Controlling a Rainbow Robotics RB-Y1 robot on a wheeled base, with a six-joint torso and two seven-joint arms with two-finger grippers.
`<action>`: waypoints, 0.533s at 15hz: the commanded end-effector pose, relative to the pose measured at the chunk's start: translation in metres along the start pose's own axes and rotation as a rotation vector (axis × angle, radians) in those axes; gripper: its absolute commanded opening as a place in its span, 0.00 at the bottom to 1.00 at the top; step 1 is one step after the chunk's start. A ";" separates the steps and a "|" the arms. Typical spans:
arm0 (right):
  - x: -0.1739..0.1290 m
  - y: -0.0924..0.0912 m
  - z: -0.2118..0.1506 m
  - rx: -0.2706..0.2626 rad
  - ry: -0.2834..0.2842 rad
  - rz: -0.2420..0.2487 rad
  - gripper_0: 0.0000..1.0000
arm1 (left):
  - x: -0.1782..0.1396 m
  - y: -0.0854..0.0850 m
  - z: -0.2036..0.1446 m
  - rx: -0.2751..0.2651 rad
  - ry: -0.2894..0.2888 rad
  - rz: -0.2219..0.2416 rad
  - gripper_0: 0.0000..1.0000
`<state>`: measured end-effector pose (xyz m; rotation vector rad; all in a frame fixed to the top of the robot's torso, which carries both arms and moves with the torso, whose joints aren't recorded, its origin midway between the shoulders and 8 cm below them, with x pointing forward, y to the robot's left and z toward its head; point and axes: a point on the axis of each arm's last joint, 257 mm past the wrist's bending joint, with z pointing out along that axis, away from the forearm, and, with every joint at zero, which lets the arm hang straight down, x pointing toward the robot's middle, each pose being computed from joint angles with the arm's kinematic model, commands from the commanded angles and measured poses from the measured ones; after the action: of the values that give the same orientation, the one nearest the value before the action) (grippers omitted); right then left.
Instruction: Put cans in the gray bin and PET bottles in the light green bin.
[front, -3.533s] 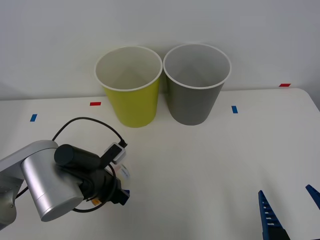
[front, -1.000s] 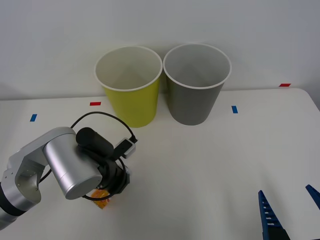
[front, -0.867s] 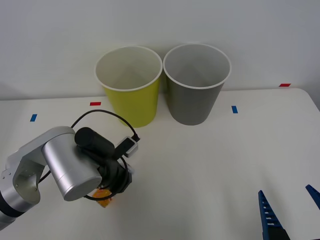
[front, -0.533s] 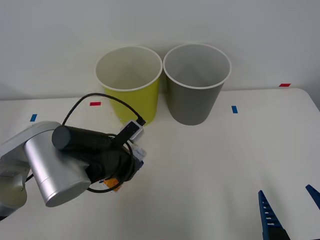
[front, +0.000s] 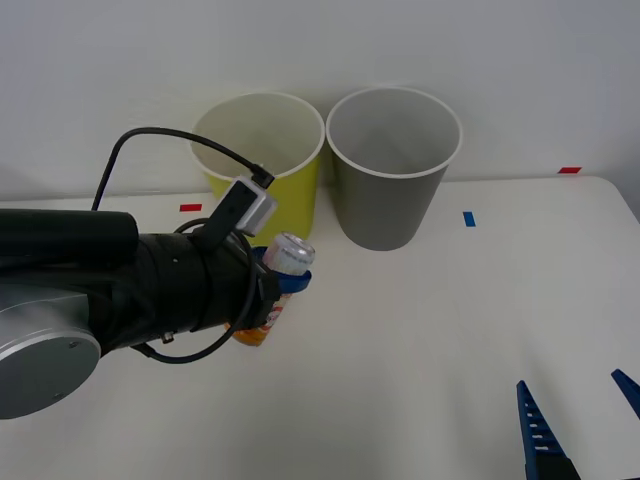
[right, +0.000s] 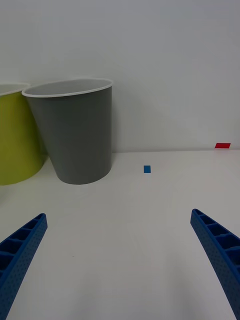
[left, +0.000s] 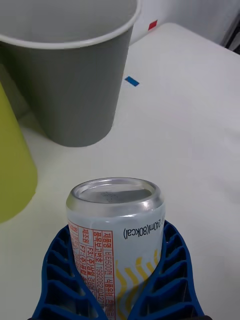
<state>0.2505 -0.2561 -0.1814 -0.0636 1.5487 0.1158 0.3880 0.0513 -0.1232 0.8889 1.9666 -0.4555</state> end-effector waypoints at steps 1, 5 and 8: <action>0.000 0.000 0.000 0.000 0.000 0.000 1.00 | -0.018 0.004 -0.015 -0.007 -0.051 0.040 0.00; 0.000 0.000 0.000 0.000 0.000 0.000 1.00 | -0.051 0.010 -0.043 0.014 -0.154 0.016 0.00; 0.000 0.000 0.000 0.000 0.000 0.000 1.00 | -0.079 0.020 -0.078 -0.016 -0.250 0.035 0.00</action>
<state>0.2505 -0.2561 -0.1814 -0.0636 1.5487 0.1158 0.3845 0.0751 -0.0264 0.8231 1.7522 -0.5187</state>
